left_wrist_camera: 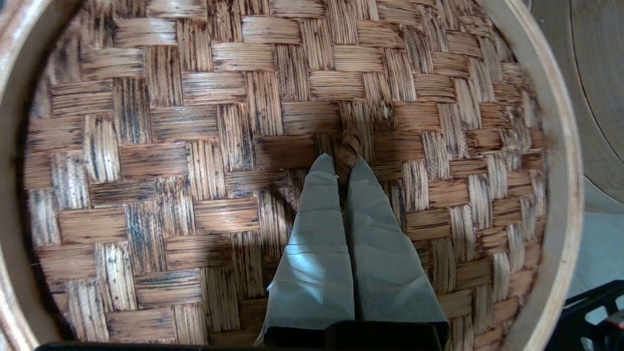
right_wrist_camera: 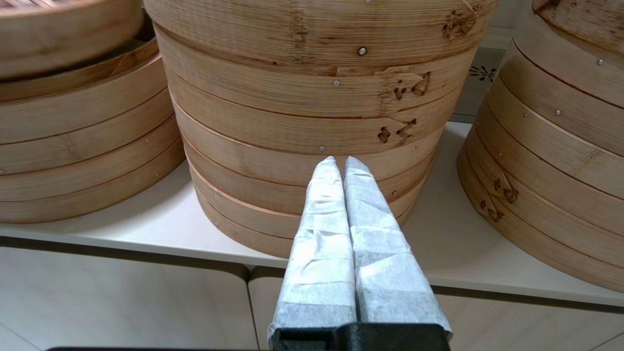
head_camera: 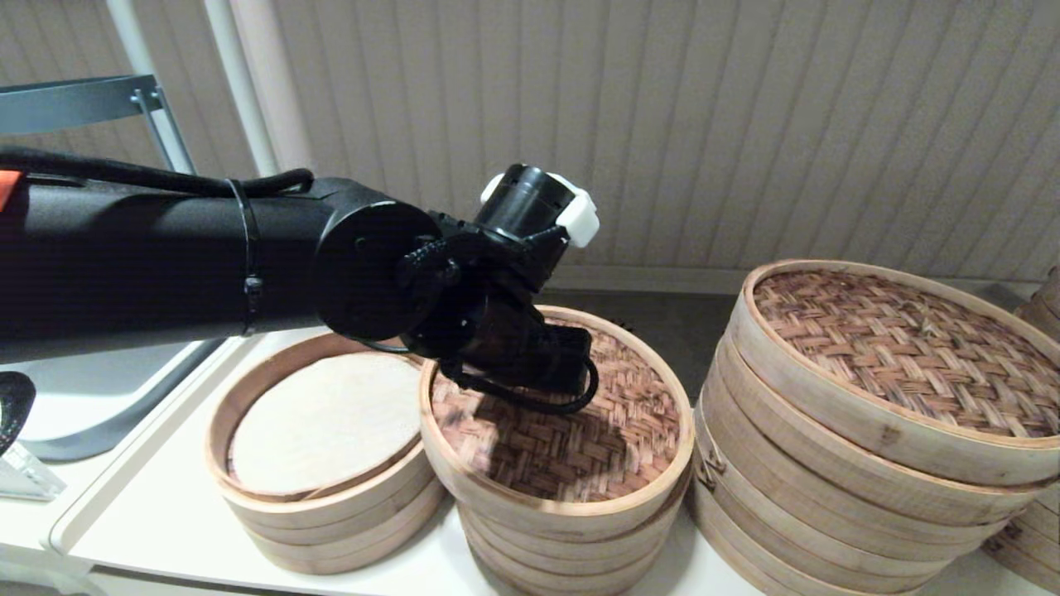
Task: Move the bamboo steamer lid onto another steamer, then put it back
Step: Put the steamer
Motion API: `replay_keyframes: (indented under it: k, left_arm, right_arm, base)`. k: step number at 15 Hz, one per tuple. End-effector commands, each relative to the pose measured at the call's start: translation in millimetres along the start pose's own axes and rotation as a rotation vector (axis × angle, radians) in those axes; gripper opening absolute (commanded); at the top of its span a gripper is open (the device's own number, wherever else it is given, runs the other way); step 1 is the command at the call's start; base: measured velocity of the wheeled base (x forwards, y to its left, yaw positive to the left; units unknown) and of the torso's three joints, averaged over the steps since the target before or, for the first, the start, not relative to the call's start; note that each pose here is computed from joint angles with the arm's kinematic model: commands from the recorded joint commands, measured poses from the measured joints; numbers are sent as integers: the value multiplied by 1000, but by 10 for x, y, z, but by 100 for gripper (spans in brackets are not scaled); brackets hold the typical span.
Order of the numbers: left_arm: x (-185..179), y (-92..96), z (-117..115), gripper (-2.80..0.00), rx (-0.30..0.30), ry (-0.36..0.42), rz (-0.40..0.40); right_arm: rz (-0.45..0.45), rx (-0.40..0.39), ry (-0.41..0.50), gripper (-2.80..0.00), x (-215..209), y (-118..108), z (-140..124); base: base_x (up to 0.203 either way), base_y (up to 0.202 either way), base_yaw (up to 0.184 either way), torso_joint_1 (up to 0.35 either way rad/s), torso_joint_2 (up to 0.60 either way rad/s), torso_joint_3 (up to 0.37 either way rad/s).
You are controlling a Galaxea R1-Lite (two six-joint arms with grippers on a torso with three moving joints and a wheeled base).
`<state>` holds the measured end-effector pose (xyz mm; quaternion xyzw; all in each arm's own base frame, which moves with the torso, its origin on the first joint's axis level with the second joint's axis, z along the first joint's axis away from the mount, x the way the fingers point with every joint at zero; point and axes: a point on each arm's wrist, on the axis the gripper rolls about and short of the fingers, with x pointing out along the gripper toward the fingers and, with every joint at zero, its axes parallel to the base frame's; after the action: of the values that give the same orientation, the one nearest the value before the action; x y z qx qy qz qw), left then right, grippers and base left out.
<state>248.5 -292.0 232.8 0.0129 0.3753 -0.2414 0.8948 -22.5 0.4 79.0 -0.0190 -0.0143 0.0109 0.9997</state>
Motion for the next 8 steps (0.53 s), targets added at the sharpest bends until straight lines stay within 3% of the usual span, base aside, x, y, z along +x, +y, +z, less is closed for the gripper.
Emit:
replay_keyframes:
  k: [1,8]
  left_arm:
    - [60,-38,-28,-280,2,13,2]
    - [145,-74,-43,-280,2,16,-1]
  right_arm:
    - [2,0,25,-280,16,2,-70]
    - [2,0,24,-280,16,2,-65]
  base:
    - [0,0,0,0,0,0]
    - [0,0,0,0,0,0]
